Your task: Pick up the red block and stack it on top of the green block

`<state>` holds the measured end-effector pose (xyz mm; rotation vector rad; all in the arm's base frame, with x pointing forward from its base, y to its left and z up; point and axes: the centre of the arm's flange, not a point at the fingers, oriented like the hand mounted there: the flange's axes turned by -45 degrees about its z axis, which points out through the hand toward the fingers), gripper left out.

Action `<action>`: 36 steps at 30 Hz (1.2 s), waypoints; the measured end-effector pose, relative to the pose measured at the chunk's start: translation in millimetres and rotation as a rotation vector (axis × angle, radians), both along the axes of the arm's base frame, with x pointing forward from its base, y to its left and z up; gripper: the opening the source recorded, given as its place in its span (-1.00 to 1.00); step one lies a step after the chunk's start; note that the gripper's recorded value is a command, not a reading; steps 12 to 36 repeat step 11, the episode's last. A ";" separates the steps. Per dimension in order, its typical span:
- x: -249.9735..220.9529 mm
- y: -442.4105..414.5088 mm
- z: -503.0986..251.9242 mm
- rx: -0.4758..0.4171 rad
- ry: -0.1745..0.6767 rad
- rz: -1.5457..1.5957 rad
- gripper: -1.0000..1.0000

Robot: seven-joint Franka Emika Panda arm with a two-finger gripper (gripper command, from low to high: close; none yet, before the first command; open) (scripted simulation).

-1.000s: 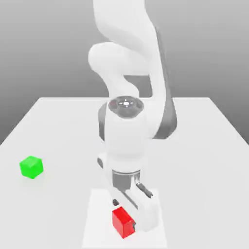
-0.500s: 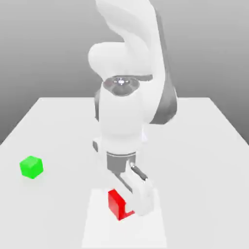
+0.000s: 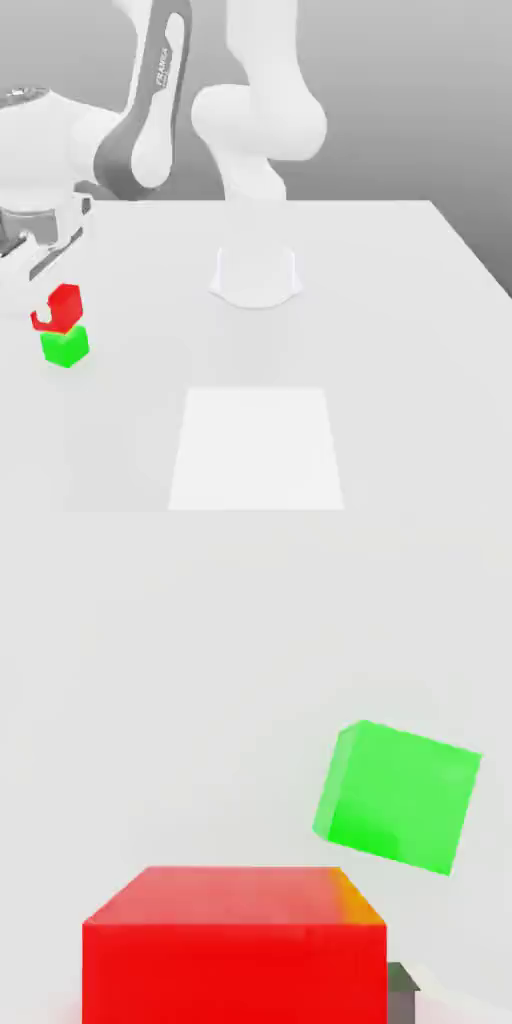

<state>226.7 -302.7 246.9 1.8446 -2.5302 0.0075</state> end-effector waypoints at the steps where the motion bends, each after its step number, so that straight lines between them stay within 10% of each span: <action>1: -9.4 -4.6 -3.1 0.005 -0.004 -0.027 -1.00; 7: -17.2 -9.2 -51.9 0.009 -0.010 -0.052 -1.00; 8: -18.4 -8.8 -60.8 0.009 -0.009 -0.054 1.00; 36: -18.4 -8.8 -60.8 0.009 -0.009 -0.054 1.00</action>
